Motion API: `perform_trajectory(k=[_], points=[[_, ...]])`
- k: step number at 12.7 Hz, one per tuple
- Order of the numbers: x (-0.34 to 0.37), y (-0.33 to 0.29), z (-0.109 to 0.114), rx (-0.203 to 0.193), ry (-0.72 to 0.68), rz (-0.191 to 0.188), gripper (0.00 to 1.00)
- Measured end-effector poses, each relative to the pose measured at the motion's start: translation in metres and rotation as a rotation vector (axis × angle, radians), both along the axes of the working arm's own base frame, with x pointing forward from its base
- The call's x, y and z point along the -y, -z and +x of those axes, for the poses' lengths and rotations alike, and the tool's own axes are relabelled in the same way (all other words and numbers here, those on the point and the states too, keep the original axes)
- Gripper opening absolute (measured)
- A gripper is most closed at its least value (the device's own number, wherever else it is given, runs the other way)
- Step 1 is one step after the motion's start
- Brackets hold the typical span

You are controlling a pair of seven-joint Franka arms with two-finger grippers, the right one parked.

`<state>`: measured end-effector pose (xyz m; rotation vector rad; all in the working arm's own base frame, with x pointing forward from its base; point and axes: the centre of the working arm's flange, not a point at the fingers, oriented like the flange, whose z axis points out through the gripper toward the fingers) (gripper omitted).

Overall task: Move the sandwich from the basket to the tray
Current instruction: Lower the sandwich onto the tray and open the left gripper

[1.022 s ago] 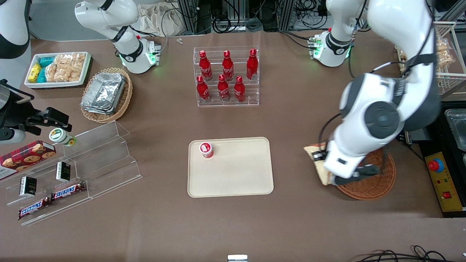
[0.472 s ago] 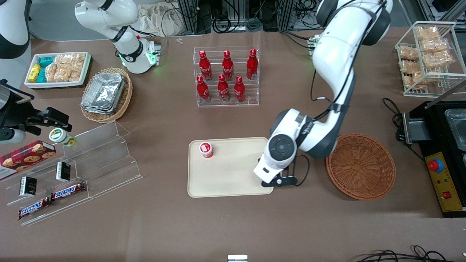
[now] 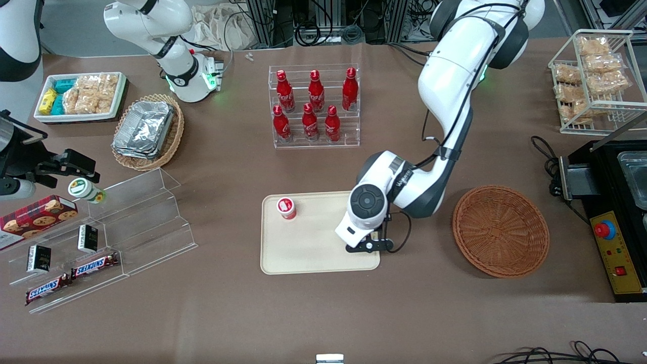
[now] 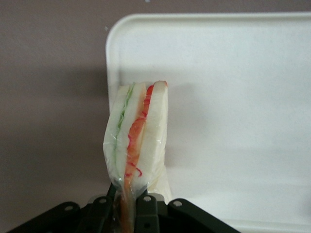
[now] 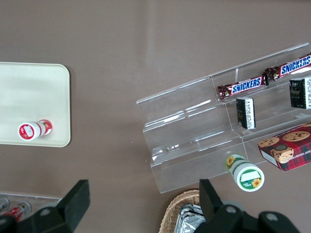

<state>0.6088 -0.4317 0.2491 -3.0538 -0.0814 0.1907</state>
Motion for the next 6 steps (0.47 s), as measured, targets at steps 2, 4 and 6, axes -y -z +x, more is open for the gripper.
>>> perform_trajectory(k=[2, 4, 6], points=[[0.011, 0.010, -0.010, -0.009, -0.006, 0.010, 0.16], [0.011, 0.017, -0.011, -0.016, -0.008, 0.017, 0.23], [0.009, 0.019, -0.010, -0.017, -0.011, 0.020, 0.30]])
